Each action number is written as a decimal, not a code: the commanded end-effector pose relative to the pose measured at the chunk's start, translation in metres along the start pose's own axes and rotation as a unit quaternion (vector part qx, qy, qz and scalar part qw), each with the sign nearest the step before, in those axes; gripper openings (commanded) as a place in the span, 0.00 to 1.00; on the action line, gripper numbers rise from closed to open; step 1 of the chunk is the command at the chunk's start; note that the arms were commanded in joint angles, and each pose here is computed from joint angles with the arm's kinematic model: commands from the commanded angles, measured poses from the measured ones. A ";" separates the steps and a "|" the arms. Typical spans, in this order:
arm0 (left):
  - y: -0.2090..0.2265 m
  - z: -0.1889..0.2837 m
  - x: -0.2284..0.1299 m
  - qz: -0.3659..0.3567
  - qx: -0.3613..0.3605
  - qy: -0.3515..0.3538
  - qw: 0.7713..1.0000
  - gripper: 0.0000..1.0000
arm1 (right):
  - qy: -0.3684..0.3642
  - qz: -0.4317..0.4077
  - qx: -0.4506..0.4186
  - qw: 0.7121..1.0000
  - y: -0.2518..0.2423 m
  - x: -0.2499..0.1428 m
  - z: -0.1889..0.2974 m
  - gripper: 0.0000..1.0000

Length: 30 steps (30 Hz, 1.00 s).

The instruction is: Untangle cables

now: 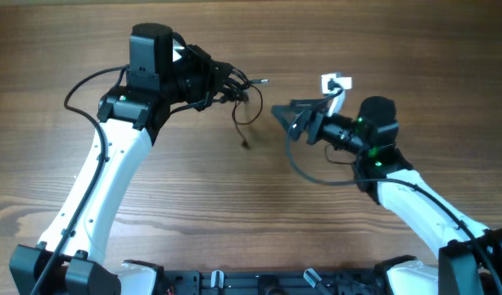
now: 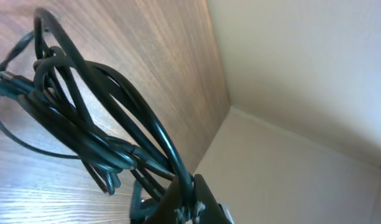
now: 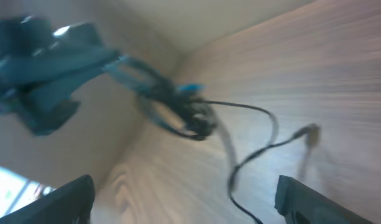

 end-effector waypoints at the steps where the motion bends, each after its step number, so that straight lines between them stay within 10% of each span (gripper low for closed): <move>1: -0.003 0.009 -0.002 0.071 0.003 -0.006 0.997 0.04 | 0.036 0.017 0.040 0.998 0.023 -0.017 -0.013 0.97; 18: 0.011 0.010 -0.040 0.193 0.057 0.147 0.968 0.04 | -0.069 0.153 -0.130 0.977 0.012 -0.037 -0.049 0.93; 23: 0.003 0.003 -0.062 0.166 0.052 0.186 0.967 0.04 | -0.055 0.155 -0.114 0.980 0.014 -0.040 -0.049 0.69; 27: 0.002 0.000 -0.073 0.157 0.057 0.199 0.966 0.09 | -0.073 0.139 -0.115 0.981 0.012 -0.032 -0.047 0.04; 30: 0.004 -0.002 -0.063 0.085 0.051 0.153 0.983 0.44 | -0.038 0.051 -0.059 0.996 0.017 -0.033 -0.042 0.04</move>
Point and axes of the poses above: each gripper's point midway between its finger pads, its own z axis back along the fingers, its own y axis along the line the jaws close on, x = y × z, the point moved 9 cm from there along z, back along the fingers, and after that the axes turned 7 degrees about -z, right-handed, at the moved point
